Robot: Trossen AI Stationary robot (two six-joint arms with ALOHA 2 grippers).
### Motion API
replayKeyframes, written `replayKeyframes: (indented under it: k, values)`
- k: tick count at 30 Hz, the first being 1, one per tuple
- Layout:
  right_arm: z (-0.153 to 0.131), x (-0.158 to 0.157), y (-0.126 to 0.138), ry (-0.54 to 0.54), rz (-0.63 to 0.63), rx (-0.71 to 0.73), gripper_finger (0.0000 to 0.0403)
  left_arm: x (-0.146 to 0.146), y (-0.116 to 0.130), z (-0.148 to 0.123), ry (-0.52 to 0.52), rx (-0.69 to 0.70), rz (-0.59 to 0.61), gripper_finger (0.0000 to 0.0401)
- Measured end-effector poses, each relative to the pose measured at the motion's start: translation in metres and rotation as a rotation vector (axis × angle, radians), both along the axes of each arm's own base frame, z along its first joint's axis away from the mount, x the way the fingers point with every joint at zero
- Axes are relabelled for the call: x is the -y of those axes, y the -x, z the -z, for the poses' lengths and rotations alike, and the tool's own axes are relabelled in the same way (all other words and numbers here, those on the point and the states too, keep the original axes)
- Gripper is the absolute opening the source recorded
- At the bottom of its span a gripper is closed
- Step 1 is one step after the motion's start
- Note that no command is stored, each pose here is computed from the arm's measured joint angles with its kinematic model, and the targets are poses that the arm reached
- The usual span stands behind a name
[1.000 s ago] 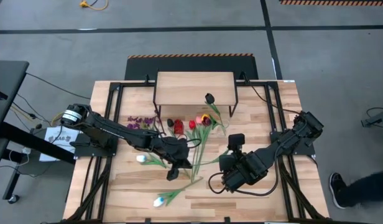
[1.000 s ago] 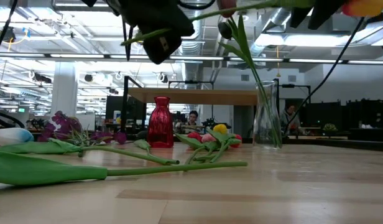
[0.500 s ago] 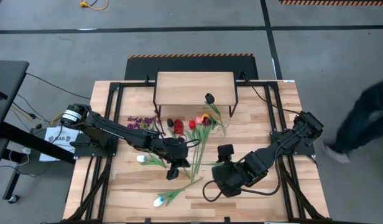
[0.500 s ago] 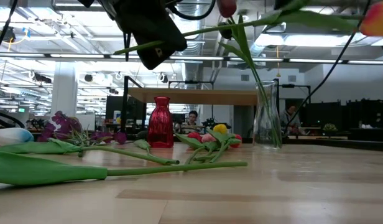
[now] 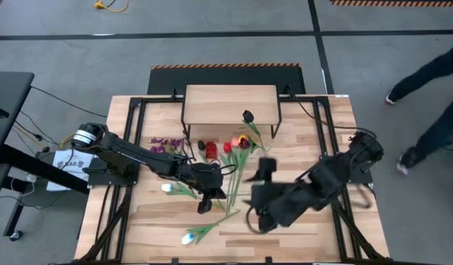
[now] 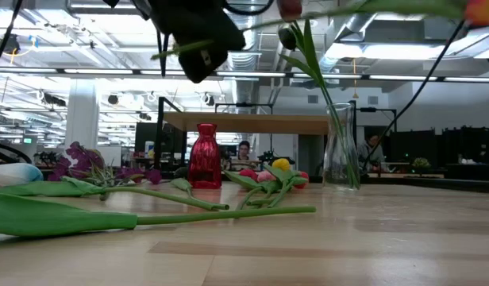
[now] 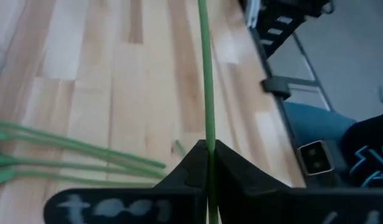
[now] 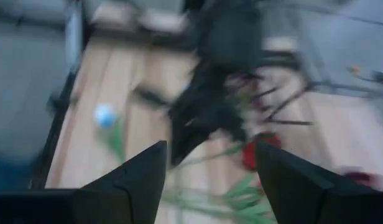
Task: Pick and place flowers into a vace then onto a shelf
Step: Put the bottom yellow flower into the transparent vase
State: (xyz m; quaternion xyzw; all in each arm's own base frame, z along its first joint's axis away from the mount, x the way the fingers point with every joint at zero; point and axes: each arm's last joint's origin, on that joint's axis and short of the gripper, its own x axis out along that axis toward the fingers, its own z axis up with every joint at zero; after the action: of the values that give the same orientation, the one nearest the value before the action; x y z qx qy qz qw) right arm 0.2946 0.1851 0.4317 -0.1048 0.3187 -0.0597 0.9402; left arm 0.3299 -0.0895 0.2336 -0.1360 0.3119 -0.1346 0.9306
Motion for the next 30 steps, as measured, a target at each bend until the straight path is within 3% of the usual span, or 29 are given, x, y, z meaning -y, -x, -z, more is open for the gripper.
replayKeyframes:
  k: [5,8,18,25,30]
  values:
    - [-0.048,0.025,0.029,-0.057,0.207,0.125,0.0201,0.009,0.010,-0.024,0.024,0.100,0.036,0.0000]
    - [-0.059,0.039,0.050,-0.070,0.272,0.164,0.0182,0.014,0.025,-0.049,-0.012,0.212,0.030,0.0000]
    - [-0.077,0.066,0.111,-0.032,0.349,0.245,0.0135,0.023,0.101,-0.134,-0.289,0.625,-0.136,0.0000]
    - [-0.061,0.045,0.108,-0.008,0.298,0.208,0.0145,0.019,0.138,-0.142,-0.379,0.867,-0.223,0.0000]
    - [-0.013,0.023,0.096,0.046,0.334,0.129,0.0142,0.006,0.161,-0.119,-0.297,0.968,-0.181,0.0000]
